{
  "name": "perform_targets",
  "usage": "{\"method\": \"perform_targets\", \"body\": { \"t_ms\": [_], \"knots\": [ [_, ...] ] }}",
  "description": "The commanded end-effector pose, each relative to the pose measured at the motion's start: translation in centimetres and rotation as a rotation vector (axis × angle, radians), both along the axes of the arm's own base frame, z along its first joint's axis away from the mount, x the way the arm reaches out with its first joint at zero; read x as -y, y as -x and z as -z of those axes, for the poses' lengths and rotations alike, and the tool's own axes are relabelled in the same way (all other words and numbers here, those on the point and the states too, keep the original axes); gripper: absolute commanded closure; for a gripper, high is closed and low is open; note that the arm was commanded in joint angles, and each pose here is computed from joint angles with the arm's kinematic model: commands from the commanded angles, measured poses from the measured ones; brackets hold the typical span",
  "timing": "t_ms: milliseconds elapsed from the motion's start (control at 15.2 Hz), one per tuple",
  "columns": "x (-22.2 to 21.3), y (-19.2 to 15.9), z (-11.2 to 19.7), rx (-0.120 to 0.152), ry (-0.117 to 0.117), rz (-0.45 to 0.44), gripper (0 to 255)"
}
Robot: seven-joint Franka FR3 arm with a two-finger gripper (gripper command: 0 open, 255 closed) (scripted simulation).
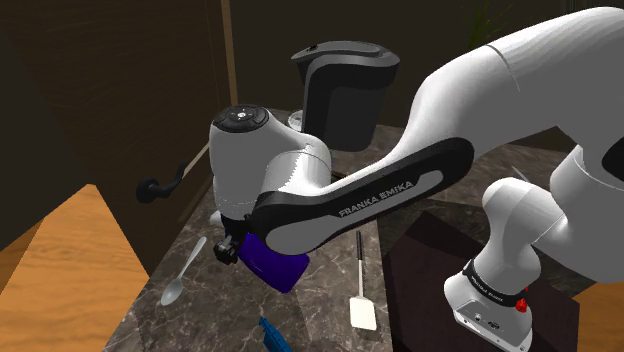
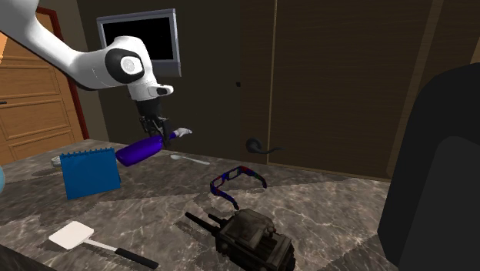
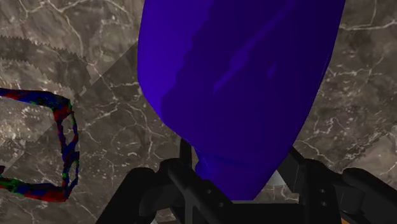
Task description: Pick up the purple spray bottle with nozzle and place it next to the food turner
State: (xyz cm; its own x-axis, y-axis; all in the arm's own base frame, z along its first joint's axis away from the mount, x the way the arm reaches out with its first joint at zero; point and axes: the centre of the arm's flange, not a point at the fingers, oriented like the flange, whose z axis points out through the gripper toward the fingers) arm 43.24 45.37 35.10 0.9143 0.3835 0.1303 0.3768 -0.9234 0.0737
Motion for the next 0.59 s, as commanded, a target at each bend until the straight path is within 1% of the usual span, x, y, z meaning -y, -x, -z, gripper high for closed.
{"method": "perform_targets", "body": {
  "t_ms": [0, 528],
  "knots": [
    [-0.4, 0.1, 0.9, 0.000, 0.000, 0.001, 255],
    [-0.4, 0.1, 5.1, 0.000, 0.000, 0.001, 255]
  ]
}}
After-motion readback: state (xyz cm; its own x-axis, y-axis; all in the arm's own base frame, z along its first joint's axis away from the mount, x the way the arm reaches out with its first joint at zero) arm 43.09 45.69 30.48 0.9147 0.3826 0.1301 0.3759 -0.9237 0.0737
